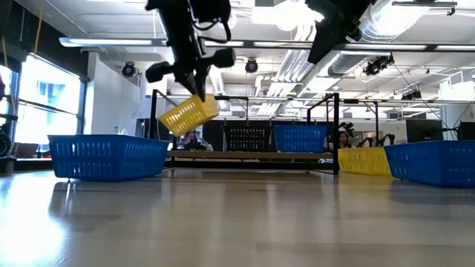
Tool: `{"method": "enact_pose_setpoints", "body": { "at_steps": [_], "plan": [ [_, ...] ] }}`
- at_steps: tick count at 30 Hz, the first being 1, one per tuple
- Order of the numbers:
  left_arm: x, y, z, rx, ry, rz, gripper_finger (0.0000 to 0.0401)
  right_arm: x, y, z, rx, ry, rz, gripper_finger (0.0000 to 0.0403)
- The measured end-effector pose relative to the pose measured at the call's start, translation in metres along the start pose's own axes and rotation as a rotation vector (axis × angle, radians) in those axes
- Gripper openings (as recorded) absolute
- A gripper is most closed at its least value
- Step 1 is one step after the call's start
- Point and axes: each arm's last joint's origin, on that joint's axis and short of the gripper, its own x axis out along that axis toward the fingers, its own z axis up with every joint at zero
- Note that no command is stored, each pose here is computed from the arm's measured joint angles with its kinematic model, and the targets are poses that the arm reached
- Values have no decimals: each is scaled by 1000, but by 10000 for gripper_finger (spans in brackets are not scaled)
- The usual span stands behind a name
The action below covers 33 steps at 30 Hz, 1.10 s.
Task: Stack baskets on shelf by color
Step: Put the bottom left yellow bin on the shelf
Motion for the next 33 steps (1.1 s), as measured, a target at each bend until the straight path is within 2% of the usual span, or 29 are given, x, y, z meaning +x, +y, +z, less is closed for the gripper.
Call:
{"method": "enact_pose_setpoints", "body": {
  "at_steps": [11,24,33],
  "plan": [
    [27,0,-5,-36,70,52,0,0,0,0,-3,5,-2,83],
    [33,4,3,-105,135,41,26,0,-1,-2,-30,20,-11,83],
    [34,4,2,-109,141,39,48,0,-2,-5,-44,50,-21,83]
  ]
}}
